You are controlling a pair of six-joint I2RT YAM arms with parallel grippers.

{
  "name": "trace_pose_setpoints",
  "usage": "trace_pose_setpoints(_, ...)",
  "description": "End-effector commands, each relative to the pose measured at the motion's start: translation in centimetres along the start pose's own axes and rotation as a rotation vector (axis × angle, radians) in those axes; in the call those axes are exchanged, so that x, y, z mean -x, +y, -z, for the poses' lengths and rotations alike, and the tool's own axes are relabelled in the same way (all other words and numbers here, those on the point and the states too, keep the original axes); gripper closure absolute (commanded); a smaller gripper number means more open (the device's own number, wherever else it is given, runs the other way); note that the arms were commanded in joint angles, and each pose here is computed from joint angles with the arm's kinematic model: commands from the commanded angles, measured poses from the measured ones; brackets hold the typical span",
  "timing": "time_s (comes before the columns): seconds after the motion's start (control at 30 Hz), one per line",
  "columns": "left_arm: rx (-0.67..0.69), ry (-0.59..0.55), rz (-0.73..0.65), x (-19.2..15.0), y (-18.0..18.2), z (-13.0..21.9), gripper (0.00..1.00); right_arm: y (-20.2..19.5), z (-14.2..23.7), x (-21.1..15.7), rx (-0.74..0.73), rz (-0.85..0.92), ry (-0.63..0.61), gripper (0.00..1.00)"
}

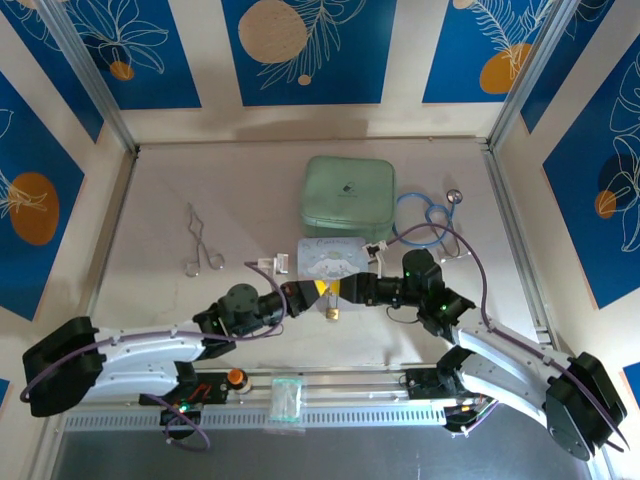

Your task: Unlock the padlock with the key

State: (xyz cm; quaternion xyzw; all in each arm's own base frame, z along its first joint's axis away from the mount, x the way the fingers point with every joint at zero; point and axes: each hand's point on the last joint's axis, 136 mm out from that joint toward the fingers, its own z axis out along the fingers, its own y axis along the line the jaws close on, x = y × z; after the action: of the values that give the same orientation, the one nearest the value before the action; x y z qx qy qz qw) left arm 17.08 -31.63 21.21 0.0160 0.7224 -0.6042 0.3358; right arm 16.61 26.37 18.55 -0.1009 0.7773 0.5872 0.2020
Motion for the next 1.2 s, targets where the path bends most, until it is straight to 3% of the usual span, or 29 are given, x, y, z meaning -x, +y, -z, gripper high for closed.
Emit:
trace_pose_setpoints(0.0, -0.126, -0.01, -0.103, 0.8, -3.1, 0.7, 1.0, 3.5, 0.2, -0.3, 0.15, 0.062, 0.066, 0.48)
trace_pose_setpoints(0.23, -0.144, -0.006, -0.106, 0.9, -3.7, 0.8, 1.0, 4.6, 0.2, -0.5, 0.203, 0.093, 0.079, 0.53)
trace_pose_setpoints(0.37, -0.151, -0.005, -0.102, 0.9, -3.9, 0.8, 1.0, 4.6, 0.0, -0.8, 0.205, 0.093, 0.092, 0.61)
trace_pose_setpoints(0.53, -0.155, -0.003, -0.092, 0.9, -3.9, 0.7, 1.0, 4.6, 0.1, -0.8, 0.207, 0.095, 0.089, 0.84)
trace_pose_setpoints(0.8, -0.144, 0.005, -0.09, 0.7, -3.6, 0.6, 1.0, 4.1, 0.1, -1.0, 0.194, 0.083, 0.086, 1.0)
trace_pose_setpoints(0.9, -0.129, -0.001, -0.089, 0.8, -3.2, 0.5, 1.0, 3.7, 0.1, -1.1, 0.186, 0.075, 0.083, 1.0)
trace_pose_setpoints(0.93, -0.11, -0.008, -0.086, 0.9, -2.8, 0.6, 0.95, 3.6, 0.2, -1.1, 0.182, 0.074, 0.076, 1.0)
trace_pose_setpoints(1.03, -0.047, -0.046, -0.082, 1.4, -1.6, 1.0, 0.39, 2.7, 0.5, -1.0, 0.156, 0.06, 0.055, 1.0)
trace_pose_setpoints(1.1, 0.024, -0.071, -0.077, 1.9, -0.3, 1.3, 0.09, 1.8, 0.6, -0.9, 0.117, 0.044, 0.033, 1.0)
trace_pose_setpoints(1.13, 0.073, -0.074, -0.084, 2.0, 0.5, 1.4, 0.01, 1.0, 0.7, -0.8, 0.077, 0.03, 0.024, 1.0)
trace_pose_setpoints(1.17, 0.111, -0.069, -0.096, 2.0, 1.0, 1.5, 0.01, 0.0, 0.7, -0.8, 0.027, 0.013, 0.019, 1.0)
